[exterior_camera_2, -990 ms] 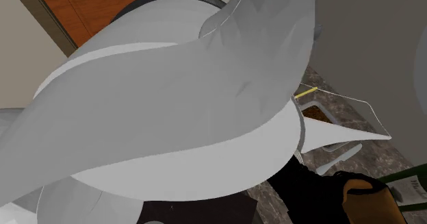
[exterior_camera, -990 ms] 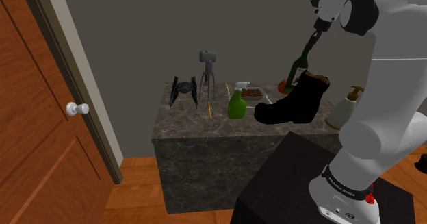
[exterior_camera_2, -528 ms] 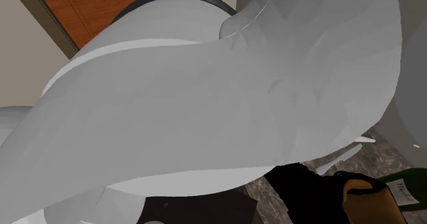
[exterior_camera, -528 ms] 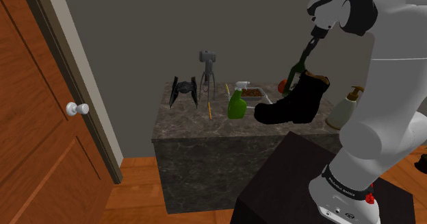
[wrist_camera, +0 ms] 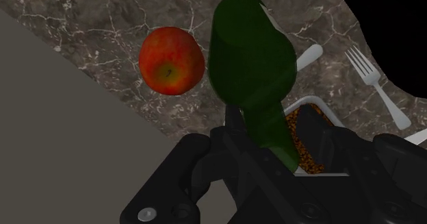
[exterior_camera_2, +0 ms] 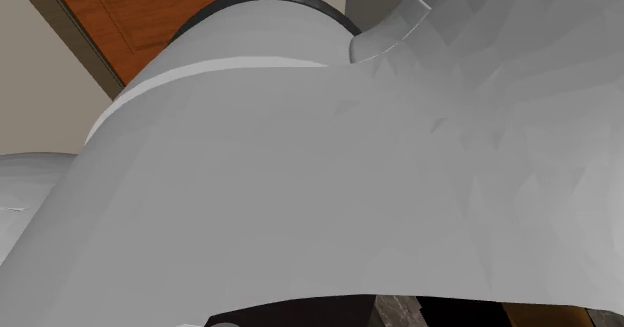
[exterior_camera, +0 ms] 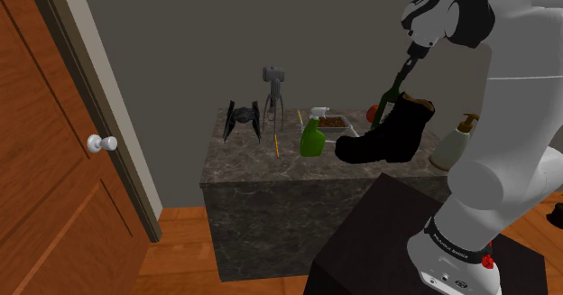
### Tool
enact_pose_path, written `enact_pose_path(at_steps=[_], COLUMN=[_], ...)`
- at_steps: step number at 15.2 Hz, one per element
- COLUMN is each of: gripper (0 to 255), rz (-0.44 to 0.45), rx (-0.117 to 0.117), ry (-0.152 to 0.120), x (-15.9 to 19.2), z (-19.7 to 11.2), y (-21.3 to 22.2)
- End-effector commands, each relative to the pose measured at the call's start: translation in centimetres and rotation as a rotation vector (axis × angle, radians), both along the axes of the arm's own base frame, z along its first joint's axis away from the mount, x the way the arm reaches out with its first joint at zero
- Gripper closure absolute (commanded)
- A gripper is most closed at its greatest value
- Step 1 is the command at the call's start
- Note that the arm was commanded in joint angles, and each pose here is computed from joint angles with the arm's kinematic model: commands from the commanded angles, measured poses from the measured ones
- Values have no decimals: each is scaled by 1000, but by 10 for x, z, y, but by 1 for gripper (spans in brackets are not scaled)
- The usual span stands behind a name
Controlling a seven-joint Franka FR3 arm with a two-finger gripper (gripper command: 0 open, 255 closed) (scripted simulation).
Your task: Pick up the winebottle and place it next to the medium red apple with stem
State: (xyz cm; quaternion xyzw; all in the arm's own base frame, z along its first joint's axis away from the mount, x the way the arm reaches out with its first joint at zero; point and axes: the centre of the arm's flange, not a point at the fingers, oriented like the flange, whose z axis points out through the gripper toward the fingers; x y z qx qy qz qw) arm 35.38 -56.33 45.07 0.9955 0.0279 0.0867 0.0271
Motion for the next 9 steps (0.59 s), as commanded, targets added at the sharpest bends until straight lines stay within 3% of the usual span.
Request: enact_pose_path(at_steps=[1, 4, 5, 9], gripper=[255, 255, 0, 0], rz=[0, 0, 0, 0], rx=[-1, -1, -1, -1], ry=[-1, -1, -1, -1], x=[0, 0, 0, 0], z=[0, 0, 0, 0], y=[0, 0, 0, 0])
